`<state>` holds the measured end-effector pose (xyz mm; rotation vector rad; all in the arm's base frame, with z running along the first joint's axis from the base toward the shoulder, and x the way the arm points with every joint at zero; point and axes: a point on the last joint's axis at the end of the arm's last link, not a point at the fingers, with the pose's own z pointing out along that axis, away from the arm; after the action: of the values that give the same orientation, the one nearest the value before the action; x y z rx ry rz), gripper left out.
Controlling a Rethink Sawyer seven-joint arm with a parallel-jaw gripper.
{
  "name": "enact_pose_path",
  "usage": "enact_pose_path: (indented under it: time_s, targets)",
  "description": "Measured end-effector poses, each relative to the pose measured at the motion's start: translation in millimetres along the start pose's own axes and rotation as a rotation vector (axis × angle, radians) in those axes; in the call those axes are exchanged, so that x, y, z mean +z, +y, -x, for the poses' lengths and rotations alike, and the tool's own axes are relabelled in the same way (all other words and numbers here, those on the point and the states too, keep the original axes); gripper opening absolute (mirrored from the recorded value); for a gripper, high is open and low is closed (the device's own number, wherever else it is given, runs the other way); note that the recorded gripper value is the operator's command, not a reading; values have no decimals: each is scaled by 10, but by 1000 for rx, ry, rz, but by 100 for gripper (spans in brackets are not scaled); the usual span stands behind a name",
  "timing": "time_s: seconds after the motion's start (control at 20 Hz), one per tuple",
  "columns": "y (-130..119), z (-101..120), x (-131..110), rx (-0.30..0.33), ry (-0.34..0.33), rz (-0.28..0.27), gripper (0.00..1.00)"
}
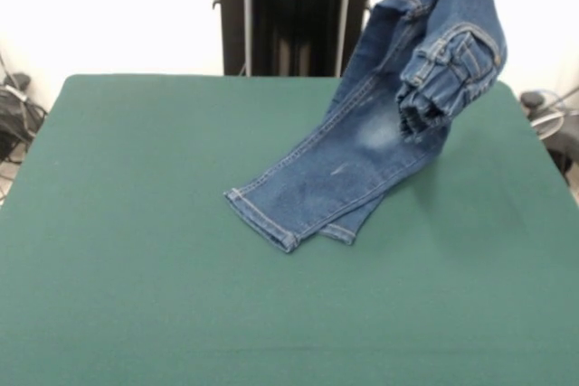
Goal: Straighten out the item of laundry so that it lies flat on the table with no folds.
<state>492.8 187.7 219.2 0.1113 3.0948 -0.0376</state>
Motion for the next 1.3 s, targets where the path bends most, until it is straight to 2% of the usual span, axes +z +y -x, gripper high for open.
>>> enact_pose_path:
  time_s: [0.4,0.8,1.05,1.3]
  targets:
    - [149,-121,-205,61,20,-7,0]
    - [123,-123,-283,133,16,-20,0]
    - [146,-136,-299,147,11,-23,0]
    - [311,-195,-356,150,-3,-31,0]
